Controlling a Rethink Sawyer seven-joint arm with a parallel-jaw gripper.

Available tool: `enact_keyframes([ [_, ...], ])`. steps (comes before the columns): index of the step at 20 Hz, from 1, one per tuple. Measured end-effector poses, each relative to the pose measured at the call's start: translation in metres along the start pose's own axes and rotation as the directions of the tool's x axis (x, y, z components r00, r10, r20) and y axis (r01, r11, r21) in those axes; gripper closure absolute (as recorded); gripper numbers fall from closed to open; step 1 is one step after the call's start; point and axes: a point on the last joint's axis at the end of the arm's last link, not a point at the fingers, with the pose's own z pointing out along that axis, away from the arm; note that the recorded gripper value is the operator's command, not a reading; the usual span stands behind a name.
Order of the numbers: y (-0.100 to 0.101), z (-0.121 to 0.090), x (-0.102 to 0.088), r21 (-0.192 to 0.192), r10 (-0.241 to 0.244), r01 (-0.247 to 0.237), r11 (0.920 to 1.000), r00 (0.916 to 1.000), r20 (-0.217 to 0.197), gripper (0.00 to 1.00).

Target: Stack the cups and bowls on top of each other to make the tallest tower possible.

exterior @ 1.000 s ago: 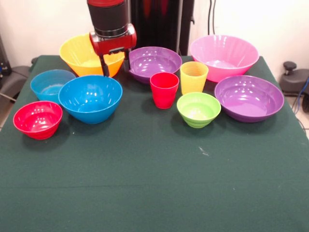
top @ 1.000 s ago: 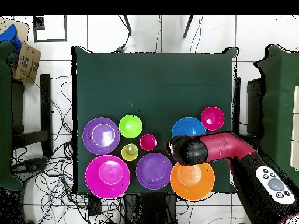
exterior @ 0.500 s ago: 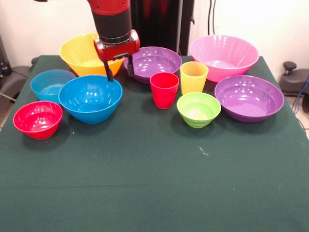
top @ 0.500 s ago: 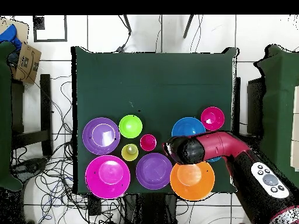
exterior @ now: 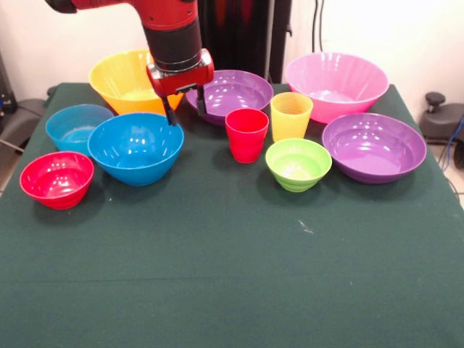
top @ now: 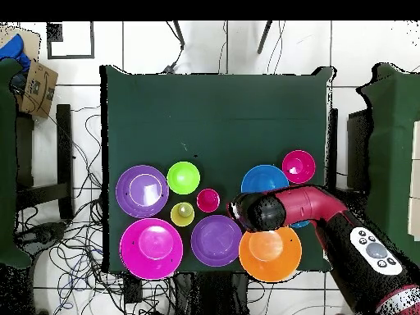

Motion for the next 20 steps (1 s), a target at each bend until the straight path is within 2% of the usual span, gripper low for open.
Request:
enact_keyframes([
  [12, 0.003, 0.009, 0.004, -0.025, 0.008, -0.008, 0.9996, 1.0000, -0.006, 0.00],
  [20, -0.003, 0.012, 0.001, 0.015, -0.030, 0.029, 0.9994, 0.9992, 0.025, 0.00],
])
